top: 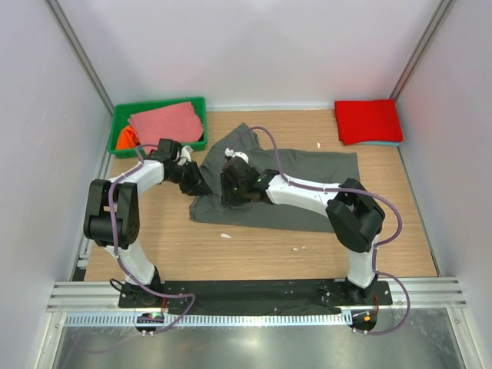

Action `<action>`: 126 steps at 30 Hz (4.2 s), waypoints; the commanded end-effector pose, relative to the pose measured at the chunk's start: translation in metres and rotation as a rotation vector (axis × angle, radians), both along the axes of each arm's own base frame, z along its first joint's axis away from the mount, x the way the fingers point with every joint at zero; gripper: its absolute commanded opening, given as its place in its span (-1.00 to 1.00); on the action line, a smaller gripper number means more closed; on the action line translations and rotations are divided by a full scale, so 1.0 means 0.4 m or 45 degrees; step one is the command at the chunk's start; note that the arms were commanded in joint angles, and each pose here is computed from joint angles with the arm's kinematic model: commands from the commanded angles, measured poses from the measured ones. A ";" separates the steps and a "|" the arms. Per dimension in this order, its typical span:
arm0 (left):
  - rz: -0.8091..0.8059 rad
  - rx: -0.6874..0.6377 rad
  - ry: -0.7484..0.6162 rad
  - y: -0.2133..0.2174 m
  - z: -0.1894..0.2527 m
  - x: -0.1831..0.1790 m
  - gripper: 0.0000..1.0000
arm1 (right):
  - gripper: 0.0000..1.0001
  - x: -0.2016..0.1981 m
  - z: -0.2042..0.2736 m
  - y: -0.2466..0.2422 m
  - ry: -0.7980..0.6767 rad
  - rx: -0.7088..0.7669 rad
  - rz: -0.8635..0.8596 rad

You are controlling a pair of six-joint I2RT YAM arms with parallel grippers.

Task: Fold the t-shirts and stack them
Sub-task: Fold the tshirt

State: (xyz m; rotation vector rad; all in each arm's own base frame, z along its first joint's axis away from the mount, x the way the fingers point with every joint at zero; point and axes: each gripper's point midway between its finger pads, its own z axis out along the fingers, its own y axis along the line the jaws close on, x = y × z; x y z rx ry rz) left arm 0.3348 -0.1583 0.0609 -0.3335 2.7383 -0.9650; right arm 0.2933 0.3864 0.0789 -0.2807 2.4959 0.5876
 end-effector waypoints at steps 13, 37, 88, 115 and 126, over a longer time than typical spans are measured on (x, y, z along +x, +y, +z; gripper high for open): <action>0.005 -0.044 0.015 -0.003 -0.021 -0.031 -0.66 | -0.07 0.030 -0.015 -0.024 -0.256 -0.478 0.248; 0.026 -0.060 0.004 0.002 -0.005 -0.025 -0.70 | -0.56 0.106 0.004 -0.115 -0.403 -0.821 0.108; -0.346 0.491 -0.191 -0.027 -0.031 0.072 -0.16 | 0.24 0.067 0.008 -0.146 0.373 -0.085 -0.709; -0.359 0.371 -0.176 -0.094 -0.056 0.112 -0.43 | 0.24 0.095 -0.073 -0.138 0.426 -0.167 -0.740; -0.352 0.344 -0.172 -0.106 -0.052 0.123 -0.49 | 0.26 0.088 -0.082 -0.140 0.465 -0.147 -0.747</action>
